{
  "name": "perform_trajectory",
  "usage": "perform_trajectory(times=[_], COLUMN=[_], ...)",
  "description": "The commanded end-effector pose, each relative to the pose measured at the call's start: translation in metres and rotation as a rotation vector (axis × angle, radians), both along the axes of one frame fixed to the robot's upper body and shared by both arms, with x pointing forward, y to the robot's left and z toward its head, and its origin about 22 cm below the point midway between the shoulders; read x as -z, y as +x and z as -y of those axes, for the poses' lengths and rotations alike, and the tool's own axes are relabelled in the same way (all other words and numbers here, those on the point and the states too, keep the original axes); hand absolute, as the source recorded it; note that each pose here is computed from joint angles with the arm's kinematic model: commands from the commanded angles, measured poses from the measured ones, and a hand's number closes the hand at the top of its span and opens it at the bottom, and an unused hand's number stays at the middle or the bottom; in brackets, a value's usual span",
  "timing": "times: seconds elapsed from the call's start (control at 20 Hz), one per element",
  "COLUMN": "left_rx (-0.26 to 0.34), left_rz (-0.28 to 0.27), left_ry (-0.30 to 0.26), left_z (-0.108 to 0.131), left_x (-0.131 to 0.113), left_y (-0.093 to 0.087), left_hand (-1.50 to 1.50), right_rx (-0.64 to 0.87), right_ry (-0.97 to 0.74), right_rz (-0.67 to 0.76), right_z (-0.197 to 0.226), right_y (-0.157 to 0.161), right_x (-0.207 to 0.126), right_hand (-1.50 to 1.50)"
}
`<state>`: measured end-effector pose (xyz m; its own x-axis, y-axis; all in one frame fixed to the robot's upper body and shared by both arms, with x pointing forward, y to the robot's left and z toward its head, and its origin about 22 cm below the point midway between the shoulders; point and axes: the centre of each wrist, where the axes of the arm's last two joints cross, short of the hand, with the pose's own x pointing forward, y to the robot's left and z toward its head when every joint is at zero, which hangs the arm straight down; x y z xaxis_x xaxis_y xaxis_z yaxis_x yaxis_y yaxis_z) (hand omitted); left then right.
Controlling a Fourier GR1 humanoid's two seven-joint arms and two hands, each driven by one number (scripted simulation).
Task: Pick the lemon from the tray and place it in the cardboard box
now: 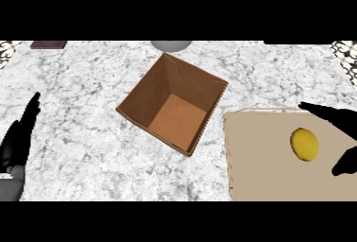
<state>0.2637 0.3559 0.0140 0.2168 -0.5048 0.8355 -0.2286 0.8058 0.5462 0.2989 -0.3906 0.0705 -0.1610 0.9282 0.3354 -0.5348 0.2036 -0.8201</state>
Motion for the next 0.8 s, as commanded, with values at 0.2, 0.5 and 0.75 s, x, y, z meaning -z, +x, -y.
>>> perform_trajectory(times=[0.2,0.5,0.75], left_rx=[-0.013,-0.007,0.003], left_rz=[0.009,-0.001,-0.008], left_ry=[-0.010,-0.003,0.001], left_z=[0.003,-0.007,-0.017], left_x=[0.000,0.005,-0.011], left_y=[-0.002,-0.017,0.008], left_hand=[0.00,0.00,0.00], right_rx=[-0.033,-0.100,-0.109], right_ry=[0.020,0.094,0.098], right_rz=[-0.018,-0.001,-0.004], right_z=[-0.001,-0.016,-0.039], right_y=[-0.002,-0.009,-0.019], right_x=[0.001,-0.023,-0.015], right_hand=[-1.50,-1.50,-1.50])
